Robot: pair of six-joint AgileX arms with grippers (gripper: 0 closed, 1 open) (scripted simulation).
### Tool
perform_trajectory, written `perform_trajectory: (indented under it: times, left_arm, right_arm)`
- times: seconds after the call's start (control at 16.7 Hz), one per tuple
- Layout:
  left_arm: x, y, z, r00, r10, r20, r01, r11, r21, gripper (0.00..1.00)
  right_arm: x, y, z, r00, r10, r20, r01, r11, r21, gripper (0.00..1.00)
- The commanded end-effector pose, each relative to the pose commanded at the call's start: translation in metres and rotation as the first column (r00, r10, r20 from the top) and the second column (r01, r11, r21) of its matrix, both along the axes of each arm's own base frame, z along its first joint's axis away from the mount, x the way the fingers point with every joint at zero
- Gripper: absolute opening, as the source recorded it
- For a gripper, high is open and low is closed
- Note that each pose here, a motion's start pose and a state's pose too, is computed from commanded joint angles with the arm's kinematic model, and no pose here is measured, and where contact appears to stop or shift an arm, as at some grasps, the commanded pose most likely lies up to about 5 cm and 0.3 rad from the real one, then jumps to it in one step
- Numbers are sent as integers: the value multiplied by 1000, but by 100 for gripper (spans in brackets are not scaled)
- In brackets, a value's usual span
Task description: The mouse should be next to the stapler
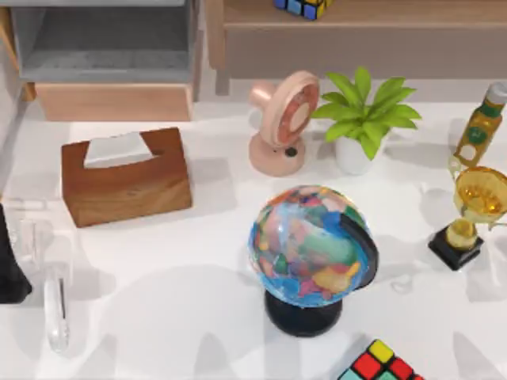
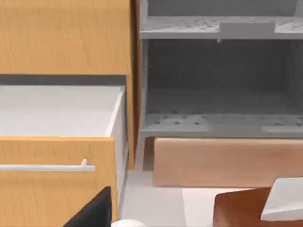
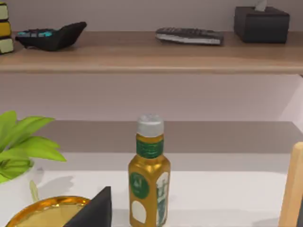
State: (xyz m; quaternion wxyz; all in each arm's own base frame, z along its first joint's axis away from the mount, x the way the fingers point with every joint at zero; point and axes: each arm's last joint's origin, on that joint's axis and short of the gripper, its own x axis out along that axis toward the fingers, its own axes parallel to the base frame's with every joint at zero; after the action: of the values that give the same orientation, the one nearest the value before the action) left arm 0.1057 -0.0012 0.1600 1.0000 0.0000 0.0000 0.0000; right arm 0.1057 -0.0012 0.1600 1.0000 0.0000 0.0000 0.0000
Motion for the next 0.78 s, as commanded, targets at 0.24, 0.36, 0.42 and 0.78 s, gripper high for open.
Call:
perform_trajectory:
  times: [0.24,0.36,0.42,0.78]
  left_arm:
    - [0,0,6,1000,2,-23,-2,1000,9,100]
    - [1,1,19,997,9,-73,-7,1000,29,100]
    - [3,2,29,994,15,-108,-11,999,42,100]
    - [50,15,119,911,65,-406,-12,991,132,100]
  right_arm:
    - [0,0,0,1000,0,0,0,1000,0,100]
    - [0,0,0,1000,0,0,0,1000,0,100]
    - [0,0,0,1000,0,0,0,1000,0,100]
    - [0,0,0,1000,0,0,0,1000,0,100]
